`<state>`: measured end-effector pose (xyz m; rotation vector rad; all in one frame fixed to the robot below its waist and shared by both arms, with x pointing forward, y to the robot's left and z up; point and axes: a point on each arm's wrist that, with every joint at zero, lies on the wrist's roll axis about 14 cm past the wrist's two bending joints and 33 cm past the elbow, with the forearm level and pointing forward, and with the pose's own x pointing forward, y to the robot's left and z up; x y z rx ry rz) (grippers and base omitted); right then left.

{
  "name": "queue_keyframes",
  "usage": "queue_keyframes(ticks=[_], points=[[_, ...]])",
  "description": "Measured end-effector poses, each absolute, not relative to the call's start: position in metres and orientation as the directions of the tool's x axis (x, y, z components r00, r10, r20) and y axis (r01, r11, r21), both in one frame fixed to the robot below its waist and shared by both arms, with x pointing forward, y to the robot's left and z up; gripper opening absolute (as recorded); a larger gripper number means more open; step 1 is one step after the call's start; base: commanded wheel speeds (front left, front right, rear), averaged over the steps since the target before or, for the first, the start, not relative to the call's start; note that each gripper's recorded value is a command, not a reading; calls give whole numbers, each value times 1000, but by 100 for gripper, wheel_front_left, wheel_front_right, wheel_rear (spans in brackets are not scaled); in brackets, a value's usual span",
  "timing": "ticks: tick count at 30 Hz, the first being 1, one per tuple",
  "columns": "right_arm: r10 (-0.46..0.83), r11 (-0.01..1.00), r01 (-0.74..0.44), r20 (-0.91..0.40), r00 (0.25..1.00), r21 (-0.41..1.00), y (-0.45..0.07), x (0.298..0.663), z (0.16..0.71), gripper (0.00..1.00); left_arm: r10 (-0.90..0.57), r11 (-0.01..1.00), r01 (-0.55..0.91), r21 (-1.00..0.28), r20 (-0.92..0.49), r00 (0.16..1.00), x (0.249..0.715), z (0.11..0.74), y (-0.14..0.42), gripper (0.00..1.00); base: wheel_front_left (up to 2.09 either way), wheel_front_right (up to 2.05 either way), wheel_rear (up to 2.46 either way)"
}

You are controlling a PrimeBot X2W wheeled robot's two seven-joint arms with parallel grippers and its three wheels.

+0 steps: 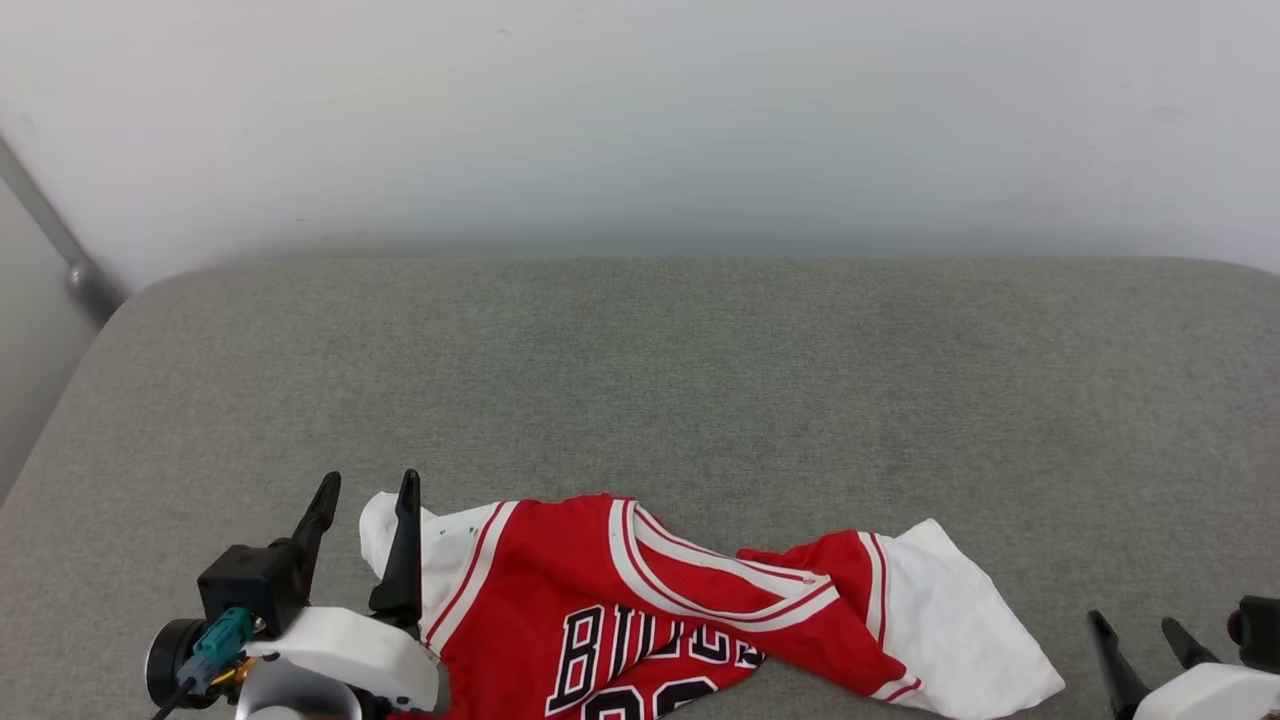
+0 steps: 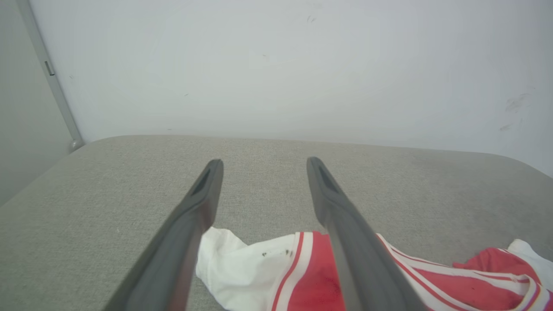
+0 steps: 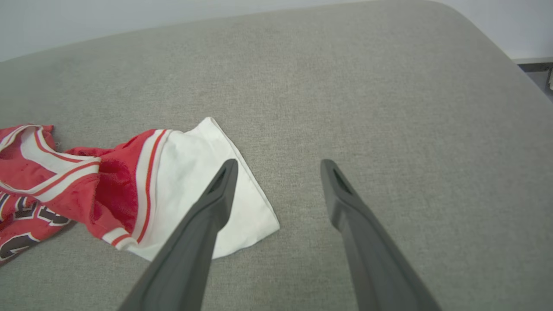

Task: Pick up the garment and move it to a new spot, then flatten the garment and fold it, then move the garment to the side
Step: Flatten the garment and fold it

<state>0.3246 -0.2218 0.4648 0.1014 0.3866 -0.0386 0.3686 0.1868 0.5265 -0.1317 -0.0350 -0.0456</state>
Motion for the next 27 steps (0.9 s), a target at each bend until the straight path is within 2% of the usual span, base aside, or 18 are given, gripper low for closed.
queue_keyframes(ticks=[2, 7, 18, 19, 20, 21, 23, 27], points=[[-13, 993, 66, -460, 888, 100, -227, 321, 450, 100, -36, 990, 42, -131, 52, 998, 364, 530, 188, 100, 0, 0, 0], [55, 995, 22, -693, 719, 102, -223, 308, 411, 100, -22, 989, 32, -142, 74, 997, 358, 536, 187, 100, 0, 0, 0], [172, 985, -86, -881, 441, 149, -195, 319, 359, 100, 16, 989, -8, -146, 55, 998, 374, 525, 193, 100, 0, 0, 0], [180, 984, -89, -888, 423, 157, -193, 320, 356, 42, 23, 989, -16, -144, 50, 998, 374, 524, 196, 100, 0, 0, 0], [189, 982, -88, -891, 412, 168, -192, 320, 353, 6, 29, 989, -23, -144, 44, 999, 374, 521, 198, 100, 0, 0, 0], [193, 981, -89, -894, 405, 171, -191, 321, 352, 0, 35, 989, -29, -144, 39, 999, 374, 520, 200, 100, 0, 0, 0], [199, 980, -92, -892, 405, 177, -191, 323, 351, 0, 47, 989, -42, -142, 30, 998, 374, 517, 204, 100, 0, 0, 0], [200, 980, -95, -866, 459, 176, -192, 329, 361, 0, 49, 988, -49, -144, -4, 999, 373, 508, 208, 100, 0, 0, 0]])
